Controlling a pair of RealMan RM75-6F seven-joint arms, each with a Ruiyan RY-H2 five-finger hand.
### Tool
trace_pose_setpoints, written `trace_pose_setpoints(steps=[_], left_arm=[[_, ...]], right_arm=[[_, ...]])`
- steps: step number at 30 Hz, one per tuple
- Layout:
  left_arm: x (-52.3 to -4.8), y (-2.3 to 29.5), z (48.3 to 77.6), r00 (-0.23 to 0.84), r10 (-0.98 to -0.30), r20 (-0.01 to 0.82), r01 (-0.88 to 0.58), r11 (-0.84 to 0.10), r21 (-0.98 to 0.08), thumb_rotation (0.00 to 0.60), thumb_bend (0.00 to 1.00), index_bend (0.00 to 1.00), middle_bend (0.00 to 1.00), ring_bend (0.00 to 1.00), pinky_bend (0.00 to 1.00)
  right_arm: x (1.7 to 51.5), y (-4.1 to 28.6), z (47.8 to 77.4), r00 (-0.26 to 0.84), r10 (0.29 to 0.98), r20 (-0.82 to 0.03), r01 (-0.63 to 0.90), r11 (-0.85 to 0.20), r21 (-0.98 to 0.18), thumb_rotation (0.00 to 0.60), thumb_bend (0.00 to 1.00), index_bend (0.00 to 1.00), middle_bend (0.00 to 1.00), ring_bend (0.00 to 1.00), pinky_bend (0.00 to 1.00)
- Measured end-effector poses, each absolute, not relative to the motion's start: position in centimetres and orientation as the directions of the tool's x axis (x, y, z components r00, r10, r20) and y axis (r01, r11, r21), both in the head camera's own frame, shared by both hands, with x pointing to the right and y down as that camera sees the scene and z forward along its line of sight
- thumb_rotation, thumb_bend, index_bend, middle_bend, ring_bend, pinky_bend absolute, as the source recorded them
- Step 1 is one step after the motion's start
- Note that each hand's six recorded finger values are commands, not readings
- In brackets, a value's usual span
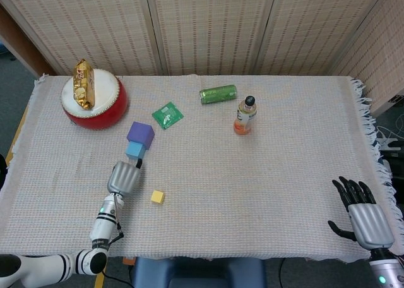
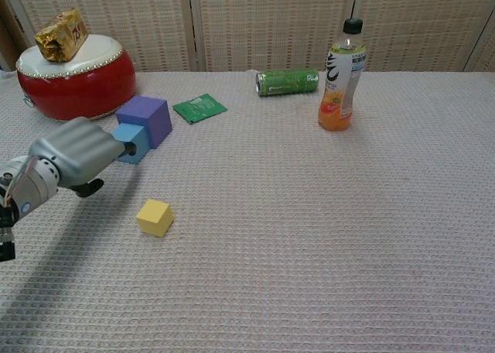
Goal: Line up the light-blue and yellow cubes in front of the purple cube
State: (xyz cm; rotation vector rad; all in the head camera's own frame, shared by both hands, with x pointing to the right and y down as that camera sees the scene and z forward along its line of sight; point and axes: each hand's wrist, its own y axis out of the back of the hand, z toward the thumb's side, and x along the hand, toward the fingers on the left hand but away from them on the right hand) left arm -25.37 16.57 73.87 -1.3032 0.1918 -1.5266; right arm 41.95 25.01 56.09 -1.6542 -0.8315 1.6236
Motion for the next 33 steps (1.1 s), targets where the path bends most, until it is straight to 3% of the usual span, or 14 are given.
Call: trace_pose_setpoints(steps=[26,33], left_arm=[[-23.2,15.6,75.0,0.211,-0.765,0.608,0.572,-0.408,-0.712,0.600,0.43,0.14,1.00,1.00,1.00],[-22.5,17.6,73.4,0.266,-0.752,0.603,0.561,-0.388,-0.732,0.600,0.43,0.15,1.00,1.00,1.00]], right_arm=[[42.3,24.8,55.7,0.018,0.824,-0.566,-0.005,-0.566,-0.825,0.500,0.00,0.00,0.00,0.00,0.00],[42.1,25.0,56.0,0.021,0.817,-0.577,-0.013,-0.577,-0.817,0.500,0.00,0.00,0.00,0.00,0.00]])
